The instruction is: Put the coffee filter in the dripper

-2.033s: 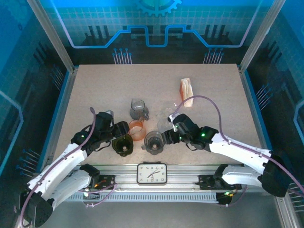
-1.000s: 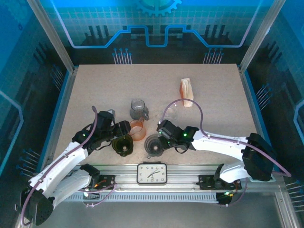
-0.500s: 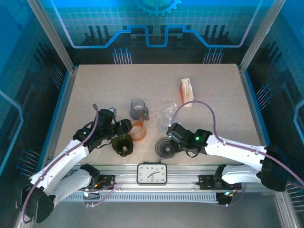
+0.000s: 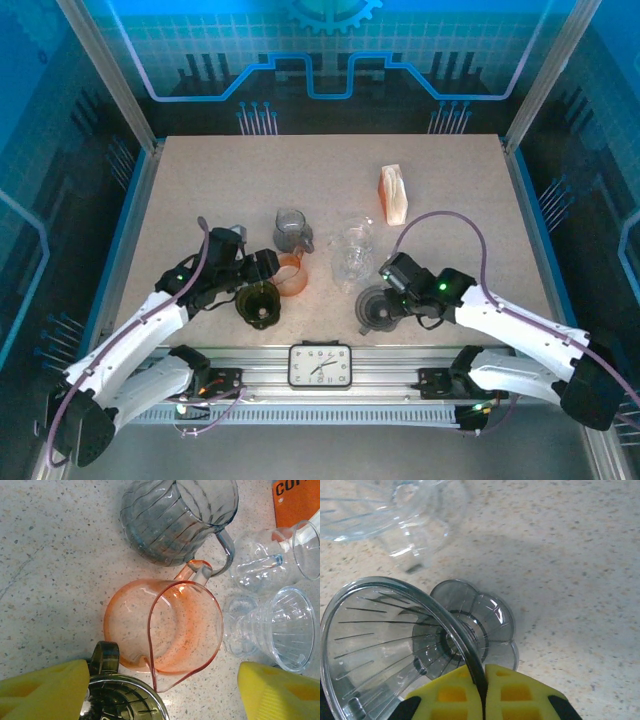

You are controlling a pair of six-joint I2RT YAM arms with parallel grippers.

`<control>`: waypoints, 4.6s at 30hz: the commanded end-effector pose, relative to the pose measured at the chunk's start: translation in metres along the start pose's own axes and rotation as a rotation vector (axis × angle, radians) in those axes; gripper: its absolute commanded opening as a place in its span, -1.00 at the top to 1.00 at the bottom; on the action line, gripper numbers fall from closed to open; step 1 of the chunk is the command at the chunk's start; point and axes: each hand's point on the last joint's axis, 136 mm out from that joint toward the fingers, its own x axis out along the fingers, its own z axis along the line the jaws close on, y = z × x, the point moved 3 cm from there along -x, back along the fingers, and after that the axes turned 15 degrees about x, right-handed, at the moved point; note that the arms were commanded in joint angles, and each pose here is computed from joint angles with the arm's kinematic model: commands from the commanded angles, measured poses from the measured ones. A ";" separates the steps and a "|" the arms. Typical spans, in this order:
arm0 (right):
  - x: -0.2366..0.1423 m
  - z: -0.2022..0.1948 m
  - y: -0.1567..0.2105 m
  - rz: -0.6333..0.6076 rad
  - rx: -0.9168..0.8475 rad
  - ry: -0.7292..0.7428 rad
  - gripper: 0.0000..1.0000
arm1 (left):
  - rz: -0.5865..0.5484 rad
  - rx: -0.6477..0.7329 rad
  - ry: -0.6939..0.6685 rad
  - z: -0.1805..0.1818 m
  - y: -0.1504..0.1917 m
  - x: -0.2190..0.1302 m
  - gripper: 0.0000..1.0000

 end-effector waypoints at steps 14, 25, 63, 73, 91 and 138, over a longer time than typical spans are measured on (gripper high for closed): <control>0.015 -0.056 -0.043 -0.040 0.286 0.036 1.00 | -0.040 0.042 0.021 -0.010 -0.015 -0.010 -0.62; 0.044 -0.050 -0.100 -0.058 0.370 -0.043 1.00 | -0.040 0.037 0.003 -0.006 -0.014 -0.008 -0.63; 0.018 0.181 -0.086 -0.042 -0.169 -0.410 -0.26 | -0.087 0.005 -0.040 -0.001 -0.022 -0.019 -0.92; 0.056 0.223 -0.082 0.007 -0.167 -0.378 -0.23 | -0.113 -0.007 -0.025 0.002 -0.018 -0.031 -0.98; 0.075 0.214 -0.080 0.033 -0.209 -0.207 0.57 | -0.114 -0.007 -0.019 0.003 -0.014 -0.032 -0.98; 0.006 0.158 -0.045 -0.172 -0.347 -0.204 0.02 | -0.078 -0.037 0.001 0.003 -0.006 -0.024 -0.98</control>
